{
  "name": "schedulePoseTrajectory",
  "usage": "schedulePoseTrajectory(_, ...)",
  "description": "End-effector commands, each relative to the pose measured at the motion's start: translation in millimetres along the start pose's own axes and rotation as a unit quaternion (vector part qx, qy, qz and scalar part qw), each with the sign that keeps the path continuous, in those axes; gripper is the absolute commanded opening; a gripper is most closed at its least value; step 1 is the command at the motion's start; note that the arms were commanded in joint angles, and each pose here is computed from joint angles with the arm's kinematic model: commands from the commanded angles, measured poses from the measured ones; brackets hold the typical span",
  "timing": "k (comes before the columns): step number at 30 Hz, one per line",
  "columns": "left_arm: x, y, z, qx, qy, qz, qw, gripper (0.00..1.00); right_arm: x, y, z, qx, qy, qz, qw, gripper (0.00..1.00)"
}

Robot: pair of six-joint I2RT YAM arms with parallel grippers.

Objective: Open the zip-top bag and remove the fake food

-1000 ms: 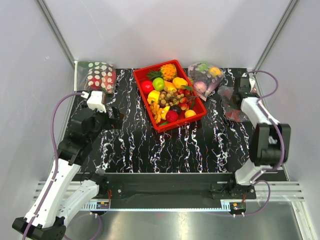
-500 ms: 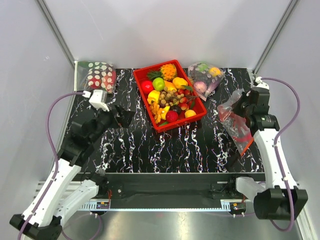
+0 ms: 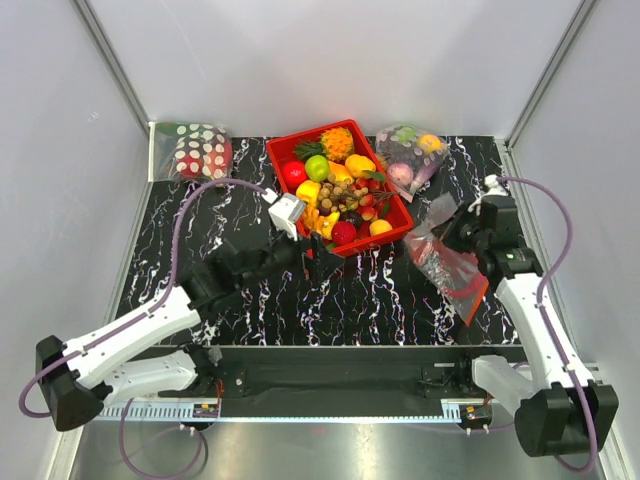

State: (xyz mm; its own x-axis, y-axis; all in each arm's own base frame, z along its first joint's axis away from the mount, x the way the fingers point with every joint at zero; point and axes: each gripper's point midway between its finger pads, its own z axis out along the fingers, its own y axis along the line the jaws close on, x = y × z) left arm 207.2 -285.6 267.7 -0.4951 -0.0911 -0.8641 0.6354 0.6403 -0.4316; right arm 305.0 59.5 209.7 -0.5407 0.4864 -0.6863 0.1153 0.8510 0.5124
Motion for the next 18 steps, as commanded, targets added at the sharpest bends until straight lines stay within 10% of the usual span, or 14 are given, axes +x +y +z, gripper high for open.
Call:
schedulePoseTrajectory(1,-15,-10,7,0.000,-0.038,0.004,0.999,0.99,10,31,16,-0.059,0.005,-0.001,0.998,0.00)
schedulePoseTrajectory(18,26,3,14,-0.049,0.011,0.038,0.998,0.99,110,131,55,-0.152,0.138,-0.068,0.976,0.00)
